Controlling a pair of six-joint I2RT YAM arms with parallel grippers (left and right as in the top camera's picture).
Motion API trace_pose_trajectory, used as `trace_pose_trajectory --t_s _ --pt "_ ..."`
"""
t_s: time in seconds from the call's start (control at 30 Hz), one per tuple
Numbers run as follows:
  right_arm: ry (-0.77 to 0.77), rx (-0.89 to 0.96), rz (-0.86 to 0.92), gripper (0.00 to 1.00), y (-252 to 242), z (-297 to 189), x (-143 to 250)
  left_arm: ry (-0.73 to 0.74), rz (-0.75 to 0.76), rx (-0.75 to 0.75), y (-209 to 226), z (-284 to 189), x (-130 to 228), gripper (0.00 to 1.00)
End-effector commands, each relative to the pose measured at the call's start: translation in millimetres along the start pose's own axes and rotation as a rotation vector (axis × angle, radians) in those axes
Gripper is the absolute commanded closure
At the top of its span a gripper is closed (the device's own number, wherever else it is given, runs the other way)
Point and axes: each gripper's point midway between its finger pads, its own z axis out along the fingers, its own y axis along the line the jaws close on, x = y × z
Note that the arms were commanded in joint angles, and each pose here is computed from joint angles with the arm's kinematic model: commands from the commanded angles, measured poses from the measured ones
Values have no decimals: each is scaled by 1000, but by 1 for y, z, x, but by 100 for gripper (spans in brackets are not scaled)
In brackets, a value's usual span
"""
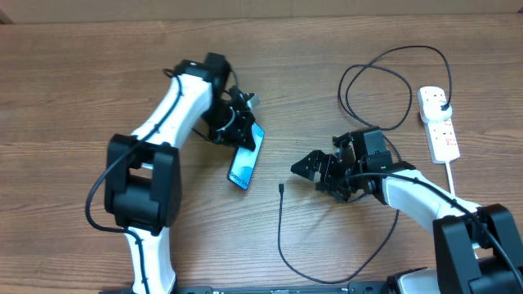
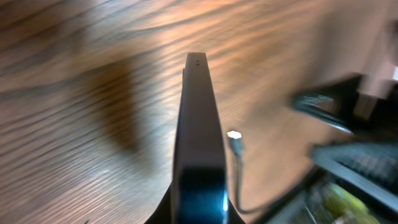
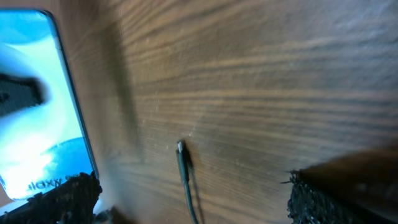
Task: Plug charger to phone and switch on socket
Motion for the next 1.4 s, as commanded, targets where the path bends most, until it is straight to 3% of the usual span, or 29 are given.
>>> trace_pose_trajectory --t_s 0.0,0.3,0.73,0.97,1.37 --pt "-67 89 -18 0 -16 -1 -12 -59 -164 -279 23 -4 -5 96" --pt "-73 85 -24 0 -15 -1 -14 -112 -172 -431 15 6 -8 96" --pt "-76 88 -24 0 -15 -1 -14 -92 -215 -438 28 32 3 93" --pt "-78 90 -23 0 -16 -1 -14 -94 -214 -442 29 32 3 89" --pt "-78 90 -24 0 -16 -1 -14 -94 -214 -441 29 32 3 89"
